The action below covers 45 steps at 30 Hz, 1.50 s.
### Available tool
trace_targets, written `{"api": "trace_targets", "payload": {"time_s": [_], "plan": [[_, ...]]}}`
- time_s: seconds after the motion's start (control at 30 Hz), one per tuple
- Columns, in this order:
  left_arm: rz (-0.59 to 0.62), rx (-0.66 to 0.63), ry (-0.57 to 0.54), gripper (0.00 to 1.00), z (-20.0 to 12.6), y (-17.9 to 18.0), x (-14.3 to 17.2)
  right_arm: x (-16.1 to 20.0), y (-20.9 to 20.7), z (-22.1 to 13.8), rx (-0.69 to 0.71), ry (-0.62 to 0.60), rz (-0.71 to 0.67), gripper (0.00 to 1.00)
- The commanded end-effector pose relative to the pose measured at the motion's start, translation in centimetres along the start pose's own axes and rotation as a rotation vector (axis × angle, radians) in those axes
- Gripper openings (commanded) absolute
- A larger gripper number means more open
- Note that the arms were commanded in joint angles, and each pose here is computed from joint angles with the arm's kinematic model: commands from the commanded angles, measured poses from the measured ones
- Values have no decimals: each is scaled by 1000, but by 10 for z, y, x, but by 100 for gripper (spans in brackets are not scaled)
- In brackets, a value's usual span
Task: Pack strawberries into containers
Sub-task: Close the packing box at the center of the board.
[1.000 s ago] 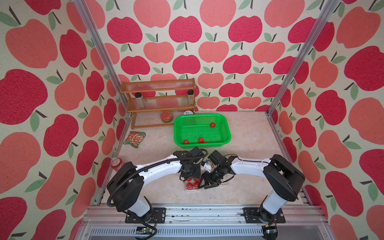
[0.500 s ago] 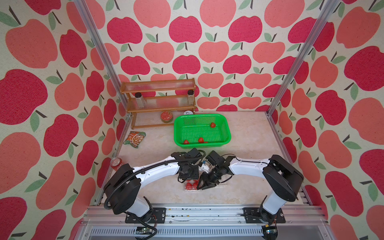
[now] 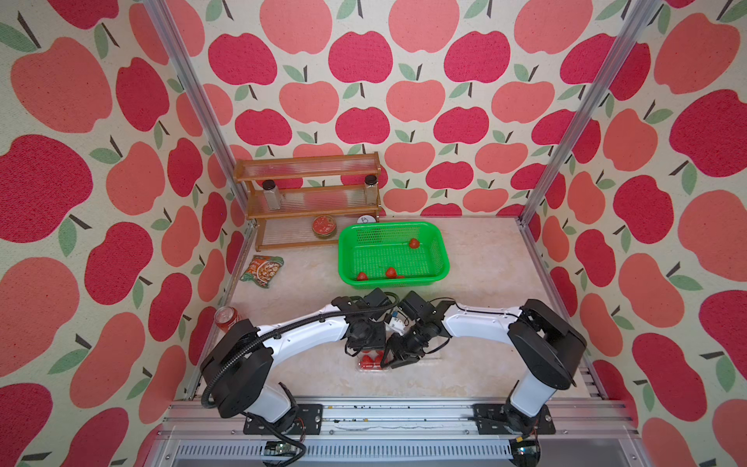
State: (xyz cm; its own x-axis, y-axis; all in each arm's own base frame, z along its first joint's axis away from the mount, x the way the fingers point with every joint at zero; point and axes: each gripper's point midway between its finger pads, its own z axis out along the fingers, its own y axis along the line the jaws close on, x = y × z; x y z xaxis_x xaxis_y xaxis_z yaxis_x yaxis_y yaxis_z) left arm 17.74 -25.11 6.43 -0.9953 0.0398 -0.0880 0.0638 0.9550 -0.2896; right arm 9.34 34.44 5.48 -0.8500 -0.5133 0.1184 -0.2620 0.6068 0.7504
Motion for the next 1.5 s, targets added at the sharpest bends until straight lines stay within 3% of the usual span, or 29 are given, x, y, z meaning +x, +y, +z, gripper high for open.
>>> {"api": "trace_targets", "payload": {"time_s": [0.0, 0.43, 0.67, 0.83, 1.13, 1.47], "plan": [[-30, -13, 21, 49, 1, 7, 6, 2, 3, 5, -7, 40, -13, 47], [-41, -3, 32, 49, 6, 4, 1, 5, 8, 9, -18, 82, -16, 50], [-50, -7, 18, 49, 8, 2, -8, 2, 10, 12, -32, 108, -19, 40], [-55, -11, 23, 49, 11, 1, -10, 2, 12, 11, -34, 118, -21, 40], [-66, -16, 19, 49, 12, 3, -11, 1, 10, 15, -40, 127, -17, 30], [-75, -24, 11, 48, 9, 9, -8, -3, 10, 16, -24, 122, -16, 26]]}}
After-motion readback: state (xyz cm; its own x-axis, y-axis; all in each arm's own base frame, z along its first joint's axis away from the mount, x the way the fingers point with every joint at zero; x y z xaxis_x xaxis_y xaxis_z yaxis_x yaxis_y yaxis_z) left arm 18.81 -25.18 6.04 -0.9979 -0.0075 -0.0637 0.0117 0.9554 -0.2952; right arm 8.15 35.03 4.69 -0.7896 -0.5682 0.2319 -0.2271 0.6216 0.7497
